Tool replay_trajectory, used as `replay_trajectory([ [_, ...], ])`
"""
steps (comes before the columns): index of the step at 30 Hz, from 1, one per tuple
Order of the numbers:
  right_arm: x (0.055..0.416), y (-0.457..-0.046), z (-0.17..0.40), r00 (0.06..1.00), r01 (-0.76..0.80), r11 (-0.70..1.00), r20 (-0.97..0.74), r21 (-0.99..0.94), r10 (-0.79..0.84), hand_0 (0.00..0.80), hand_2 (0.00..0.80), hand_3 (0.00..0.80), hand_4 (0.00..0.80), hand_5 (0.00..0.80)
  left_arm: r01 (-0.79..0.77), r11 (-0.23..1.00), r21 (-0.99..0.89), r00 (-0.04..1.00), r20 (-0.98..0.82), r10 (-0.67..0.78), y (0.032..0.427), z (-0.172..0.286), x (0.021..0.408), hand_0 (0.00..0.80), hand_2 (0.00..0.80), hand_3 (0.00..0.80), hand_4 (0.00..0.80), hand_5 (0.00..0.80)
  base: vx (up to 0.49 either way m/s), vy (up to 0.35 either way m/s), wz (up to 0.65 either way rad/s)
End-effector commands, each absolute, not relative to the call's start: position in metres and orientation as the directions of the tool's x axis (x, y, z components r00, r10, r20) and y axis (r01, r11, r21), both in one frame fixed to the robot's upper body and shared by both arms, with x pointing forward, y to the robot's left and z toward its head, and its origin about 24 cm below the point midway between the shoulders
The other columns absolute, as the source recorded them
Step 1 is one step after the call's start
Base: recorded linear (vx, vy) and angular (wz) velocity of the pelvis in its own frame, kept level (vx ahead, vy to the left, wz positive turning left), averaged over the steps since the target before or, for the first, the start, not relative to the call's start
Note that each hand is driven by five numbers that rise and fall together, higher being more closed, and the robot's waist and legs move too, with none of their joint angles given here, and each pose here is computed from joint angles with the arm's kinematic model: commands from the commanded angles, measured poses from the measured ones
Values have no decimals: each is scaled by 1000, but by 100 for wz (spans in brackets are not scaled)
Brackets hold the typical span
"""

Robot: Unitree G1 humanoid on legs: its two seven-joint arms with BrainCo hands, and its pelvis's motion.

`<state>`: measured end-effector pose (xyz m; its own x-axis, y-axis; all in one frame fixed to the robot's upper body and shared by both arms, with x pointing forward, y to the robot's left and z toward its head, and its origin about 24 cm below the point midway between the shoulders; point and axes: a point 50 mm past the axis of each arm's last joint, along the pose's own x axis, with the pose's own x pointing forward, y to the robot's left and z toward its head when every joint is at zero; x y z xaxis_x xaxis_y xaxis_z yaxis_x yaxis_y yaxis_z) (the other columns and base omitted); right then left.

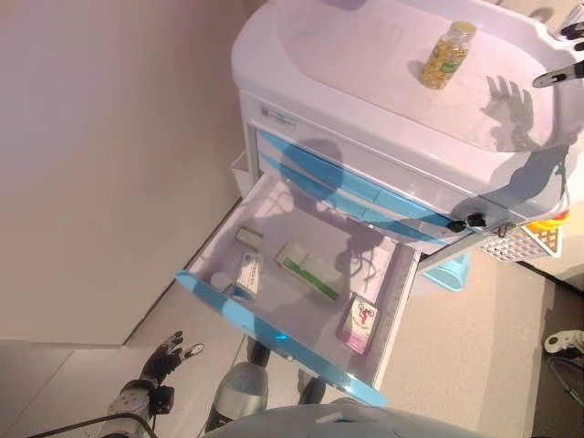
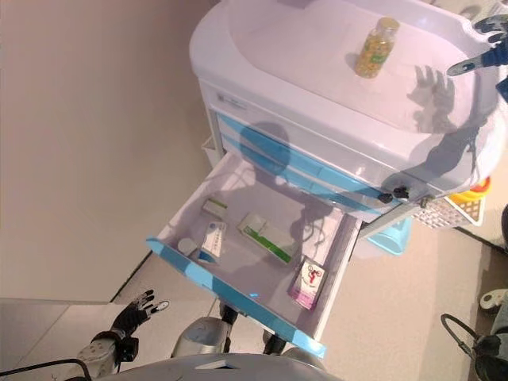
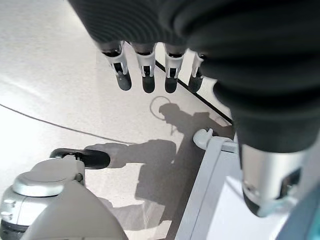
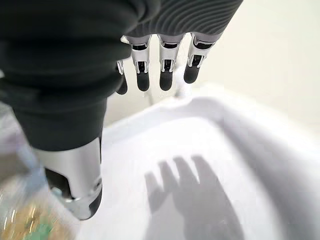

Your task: Open the drawer and pick up the medicine

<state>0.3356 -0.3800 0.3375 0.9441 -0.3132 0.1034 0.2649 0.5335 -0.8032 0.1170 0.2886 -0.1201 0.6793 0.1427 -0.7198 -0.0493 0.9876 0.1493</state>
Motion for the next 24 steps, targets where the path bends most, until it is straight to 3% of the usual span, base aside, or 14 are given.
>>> replay_trajectory([
  [1, 308, -392, 385, 878, 462, 507, 294, -728, -378, 0, 0, 0, 0, 0, -32, 981, 191, 651, -741, 165, 300, -120, 105, 0, 0, 0, 0, 0, -16, -17, -10],
  [7, 277, -420, 396, 716, 698, 580, 441, -421, -542, 0, 0, 0, 0, 0, -10, 984, 180, 641, -754, 144, 294, -123, 103, 0, 0, 0, 0, 0, -10, -9, -23],
  [12, 266, -444, 361, 620, 754, 649, 435, -100, -653, 0, 0, 0, 0, 0, 27, 987, 158, 626, -772, 107, 283, -129, 103, 0, 0, 0, 0, 0, 4, 3, -18],
  [14, 267, -450, 331, 640, 731, 680, 400, -54, -656, 0, 0, 0, 0, 0, 33, 988, 150, 627, -773, 96, 280, -129, 105, 0, 0, 0, 0, 0, 7, 19, -15],
  [18, 270, -454, 253, 712, 690, 711, 304, -138, -632, 0, 0, 0, 0, 0, 42, 990, 137, 632, -771, 80, 275, -130, 110, 0, 0, 0, 0, 0, 0, 22, -28],
  [24, 257, -430, 134, 810, 586, 794, 147, -160, -568, 0, 0, 0, 0, 0, 10, 993, 115, 634, -768, 83, 267, -134, 106, 0, 0, 0, 0, 0, 28, 14, -21],
])
